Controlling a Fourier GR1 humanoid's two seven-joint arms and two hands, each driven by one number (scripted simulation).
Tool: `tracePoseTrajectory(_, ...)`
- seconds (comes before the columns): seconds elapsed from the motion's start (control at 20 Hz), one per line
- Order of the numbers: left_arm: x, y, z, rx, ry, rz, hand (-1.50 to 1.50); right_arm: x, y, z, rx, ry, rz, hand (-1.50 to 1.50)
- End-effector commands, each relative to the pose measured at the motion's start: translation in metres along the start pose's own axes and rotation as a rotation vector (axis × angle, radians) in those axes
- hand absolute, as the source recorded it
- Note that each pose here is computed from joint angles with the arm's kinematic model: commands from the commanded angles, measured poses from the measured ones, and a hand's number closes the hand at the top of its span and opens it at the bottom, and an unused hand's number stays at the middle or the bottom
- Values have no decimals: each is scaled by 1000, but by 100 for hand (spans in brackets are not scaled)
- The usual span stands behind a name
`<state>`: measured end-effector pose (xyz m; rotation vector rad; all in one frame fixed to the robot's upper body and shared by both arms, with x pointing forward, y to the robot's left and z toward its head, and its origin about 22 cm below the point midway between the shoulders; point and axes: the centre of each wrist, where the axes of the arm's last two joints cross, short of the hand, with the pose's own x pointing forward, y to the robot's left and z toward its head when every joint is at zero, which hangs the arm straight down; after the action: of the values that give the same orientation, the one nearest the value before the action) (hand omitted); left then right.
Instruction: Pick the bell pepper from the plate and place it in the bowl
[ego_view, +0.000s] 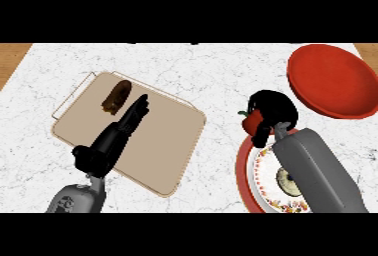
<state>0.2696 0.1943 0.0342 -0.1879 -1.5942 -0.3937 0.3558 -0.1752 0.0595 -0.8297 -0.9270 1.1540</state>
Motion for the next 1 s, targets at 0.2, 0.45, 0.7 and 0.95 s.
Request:
tracePoseTrajectory(0.2,-11,3,7,18,12,4,0,30,-40,-9,-342,98,69,150)
tracePoseTrajectory(0.45,-4,-5,7,24,10,8,0,35,-110,13,-613,35,-123,150)
tracePoseTrajectory(0.7,1,9,4,16,4,-3,0,38,-135,22,-746,24,-345,150)
tracePoseTrajectory(0.95,-14,-10,-3,22,3,18,0,1,-128,0,-732,138,-327,150)
